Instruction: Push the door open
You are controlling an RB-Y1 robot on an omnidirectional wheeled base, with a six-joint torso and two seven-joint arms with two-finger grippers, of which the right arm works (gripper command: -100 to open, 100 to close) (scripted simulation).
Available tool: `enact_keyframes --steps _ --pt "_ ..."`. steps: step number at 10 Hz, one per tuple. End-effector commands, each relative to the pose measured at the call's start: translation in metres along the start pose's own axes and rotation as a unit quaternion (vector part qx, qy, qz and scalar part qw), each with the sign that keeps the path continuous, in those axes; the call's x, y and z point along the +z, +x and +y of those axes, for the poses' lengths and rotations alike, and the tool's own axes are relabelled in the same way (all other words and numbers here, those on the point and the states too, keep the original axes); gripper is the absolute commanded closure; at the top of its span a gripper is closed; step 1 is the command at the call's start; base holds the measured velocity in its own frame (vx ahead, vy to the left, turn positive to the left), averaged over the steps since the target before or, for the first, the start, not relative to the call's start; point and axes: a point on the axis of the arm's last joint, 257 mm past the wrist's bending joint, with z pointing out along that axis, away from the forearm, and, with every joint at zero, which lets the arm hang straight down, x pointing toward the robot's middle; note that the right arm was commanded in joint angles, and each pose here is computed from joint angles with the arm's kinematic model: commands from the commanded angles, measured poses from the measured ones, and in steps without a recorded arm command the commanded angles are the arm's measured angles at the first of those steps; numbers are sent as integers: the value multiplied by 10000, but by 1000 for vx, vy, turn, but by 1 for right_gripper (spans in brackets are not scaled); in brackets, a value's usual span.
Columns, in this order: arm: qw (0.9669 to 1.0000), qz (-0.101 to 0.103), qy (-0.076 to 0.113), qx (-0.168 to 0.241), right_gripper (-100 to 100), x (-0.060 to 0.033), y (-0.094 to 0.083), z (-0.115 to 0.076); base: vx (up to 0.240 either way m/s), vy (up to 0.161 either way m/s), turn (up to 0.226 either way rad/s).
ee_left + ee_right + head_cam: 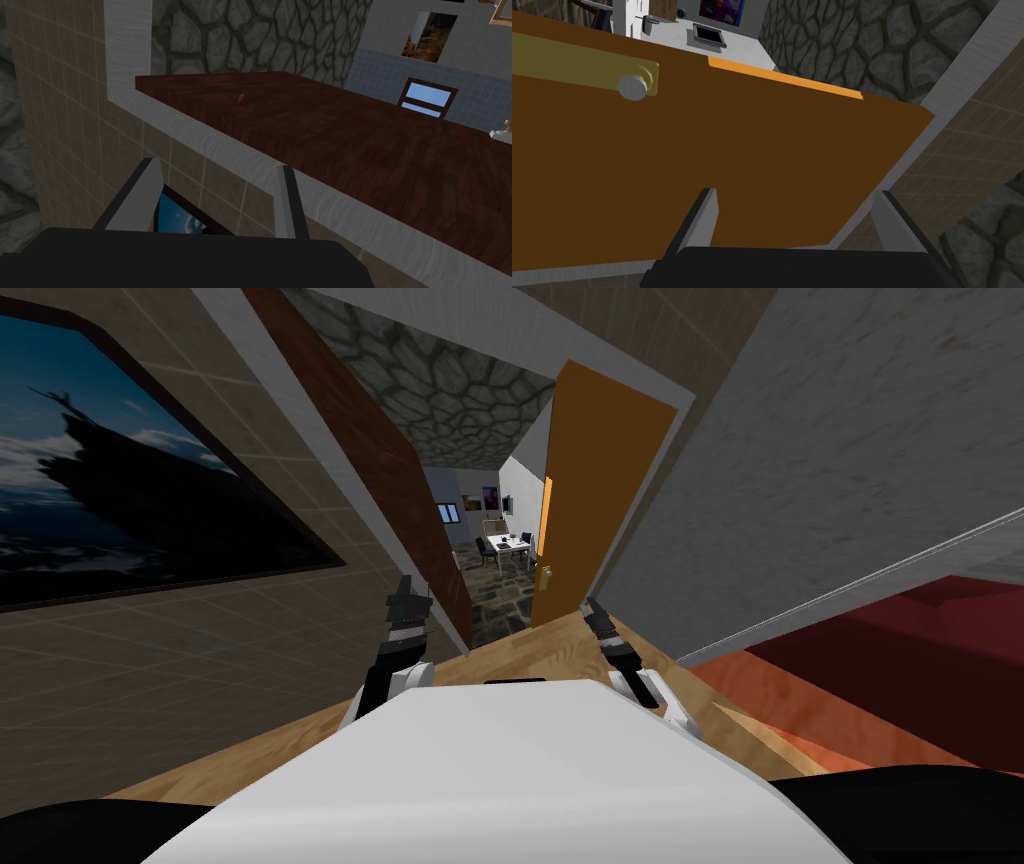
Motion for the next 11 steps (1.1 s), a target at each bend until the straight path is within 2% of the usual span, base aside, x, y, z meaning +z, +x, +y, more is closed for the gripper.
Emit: enact_keyframes --steps 1,6,11 --pt "9999 54 117 97 -100 -29 -14 -109 81 -13 52" --pt "9980 185 477 368 -100 -154 -82 -429 101 -18 59" --pt "9942 271 824 644 -100 -289 -156 -714 100 -18 52"
